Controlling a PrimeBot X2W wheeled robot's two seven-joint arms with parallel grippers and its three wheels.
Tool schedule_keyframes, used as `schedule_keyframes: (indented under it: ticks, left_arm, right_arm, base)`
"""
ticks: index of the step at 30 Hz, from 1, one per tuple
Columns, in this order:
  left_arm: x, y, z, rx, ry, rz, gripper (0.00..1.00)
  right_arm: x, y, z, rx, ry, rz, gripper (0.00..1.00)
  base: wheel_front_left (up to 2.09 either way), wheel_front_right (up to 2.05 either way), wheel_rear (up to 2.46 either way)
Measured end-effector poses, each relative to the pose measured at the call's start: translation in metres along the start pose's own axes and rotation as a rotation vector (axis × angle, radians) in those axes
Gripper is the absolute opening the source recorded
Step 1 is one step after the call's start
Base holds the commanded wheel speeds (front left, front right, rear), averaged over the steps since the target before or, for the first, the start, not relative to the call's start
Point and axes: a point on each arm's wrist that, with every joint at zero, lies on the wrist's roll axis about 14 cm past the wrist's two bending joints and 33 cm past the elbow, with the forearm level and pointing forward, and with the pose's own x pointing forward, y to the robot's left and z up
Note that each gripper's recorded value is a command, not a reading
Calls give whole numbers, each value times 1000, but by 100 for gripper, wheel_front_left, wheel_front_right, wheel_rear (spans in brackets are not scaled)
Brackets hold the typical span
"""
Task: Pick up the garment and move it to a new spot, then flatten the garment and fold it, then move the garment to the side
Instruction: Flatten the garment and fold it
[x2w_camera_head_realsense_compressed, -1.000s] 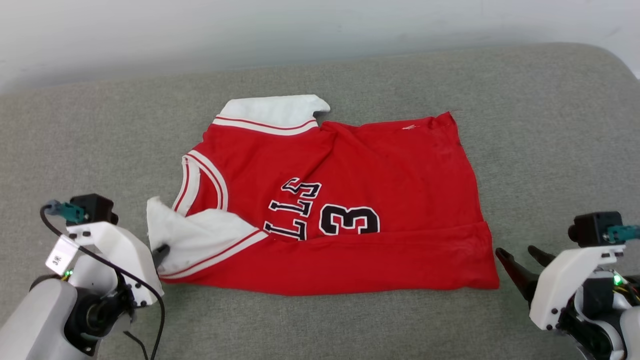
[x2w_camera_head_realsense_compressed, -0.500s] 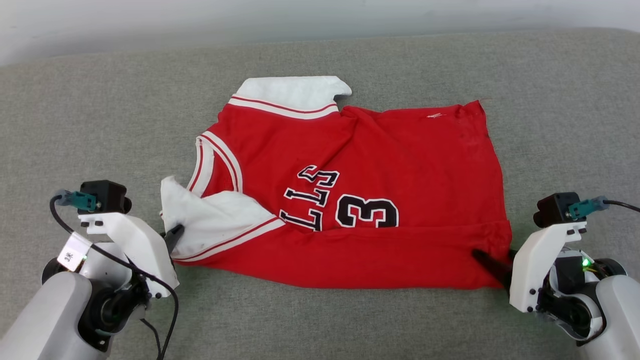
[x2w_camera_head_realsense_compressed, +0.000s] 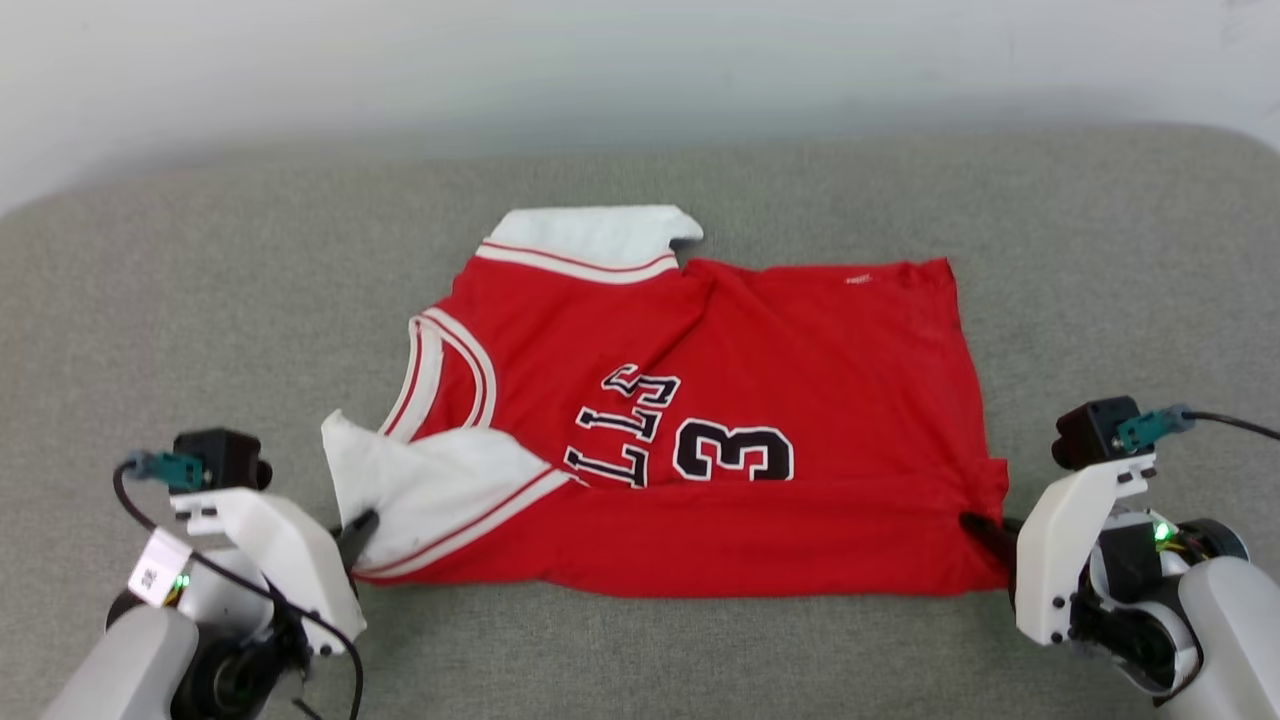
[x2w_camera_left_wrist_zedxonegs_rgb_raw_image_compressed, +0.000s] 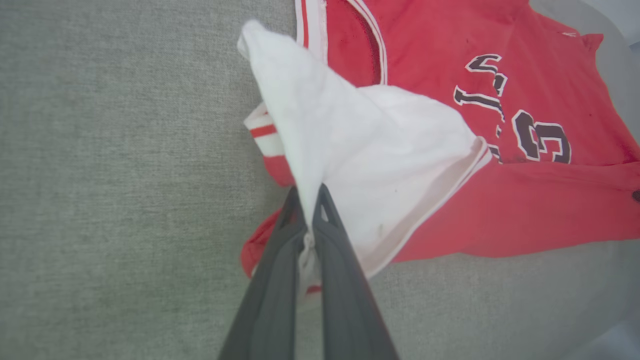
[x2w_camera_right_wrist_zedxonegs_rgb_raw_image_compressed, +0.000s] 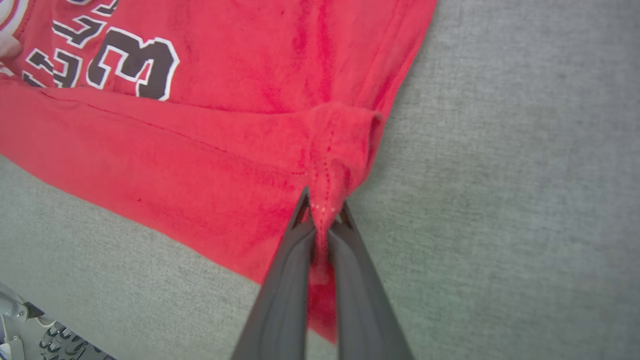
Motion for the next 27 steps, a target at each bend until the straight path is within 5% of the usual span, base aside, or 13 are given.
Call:
schedule_keyframes:
  ticks: [14,24,25,26,27]
  left_arm:
    - [-66,10,-39,-89,-45,59,0]
    - [-70,13,-84,-206,7,84,0]
    - [-68,12,-87,-212,17,82,0]
    - [-66,11,-90,-217,23,80,0]
    - [-64,11,-91,-224,18,80,50]
  right_arm:
    - [-52,23,-18,-75,-74,31,0]
    - [-53,18,-62,-8,-23,11,0]
    - [-51,19,-64,7,-26,11,9]
    - [-50,19,-66,18,-30,11,46]
    - [-49,19,-67,20,-39,9,100]
  base:
    - [0,0,0]
    - [0,0,0]
    - [0,0,0]
    - [0,0,0]
    - [0,0,0]
